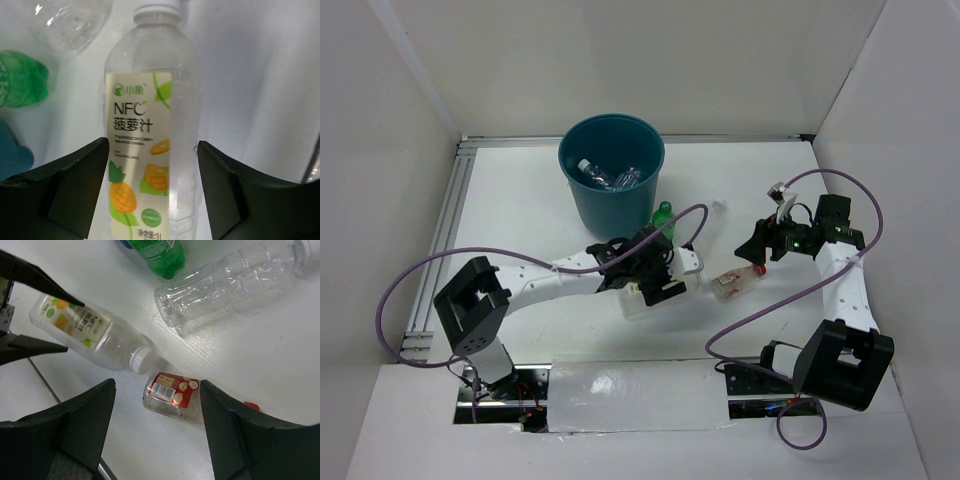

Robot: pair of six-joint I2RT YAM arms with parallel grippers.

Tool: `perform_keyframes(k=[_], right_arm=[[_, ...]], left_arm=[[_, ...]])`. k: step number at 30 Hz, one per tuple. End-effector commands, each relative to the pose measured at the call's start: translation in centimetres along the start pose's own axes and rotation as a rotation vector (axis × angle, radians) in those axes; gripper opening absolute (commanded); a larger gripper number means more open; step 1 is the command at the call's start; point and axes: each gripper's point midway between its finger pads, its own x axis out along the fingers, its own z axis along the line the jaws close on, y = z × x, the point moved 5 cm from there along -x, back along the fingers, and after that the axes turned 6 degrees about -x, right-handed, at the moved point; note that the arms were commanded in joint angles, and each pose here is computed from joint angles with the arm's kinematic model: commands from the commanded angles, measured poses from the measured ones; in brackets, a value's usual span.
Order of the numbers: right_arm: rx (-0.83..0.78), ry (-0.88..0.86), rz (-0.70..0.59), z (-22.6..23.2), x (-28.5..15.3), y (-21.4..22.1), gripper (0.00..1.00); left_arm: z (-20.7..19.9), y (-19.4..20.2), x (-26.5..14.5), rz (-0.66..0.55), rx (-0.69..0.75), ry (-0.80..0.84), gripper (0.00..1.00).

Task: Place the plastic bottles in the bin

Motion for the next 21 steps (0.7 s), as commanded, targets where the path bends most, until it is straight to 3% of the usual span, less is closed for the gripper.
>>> perform_keyframes(k=[1,6,13,17,18,19,21], right_arm=[[0.021,-0.032,-0.008,0.4,0.1,0.4,0.75],[0.013,-0.029,-0.012,0.3,0.0,0.1,0.75],[0.006,-0.025,-0.016,0.6,-0.1,0.1,0.77],[0.013,-0.028,-0.012,0.7,-0.1,0.2,0.77],[0.013,-0.029,-0.012,0.7,-0.1,0.2,0.77],[0.013,-0.029,-0.012,0.7,-0.1,0.2,0.77],[-0.005,-0.025,-0.017,0.8,-0.2,0.1,0.77]], left_arm=[[-1.4,-1.2,-1.1,-0.051,-0.004,0.016,0.83],[-2.3,-0.1,-1.0,-0.025,-0.014,0.024,0.83],[-1.6,-2.2,-2.6,-0.087,-0.005,-0.05,0.84],[-1.7,-1.7,-2.1,-0.047,0.002,-0.03,0.86],[-1.7,-1.7,-2.1,-0.047,0.002,-0.029,0.88],[-1.9,-1.6,-1.8,-0.04,0.002,-0.016,0.99],[-2.2,-1.2,-1.5,-0.024,-0.01,0.006,1.0]])
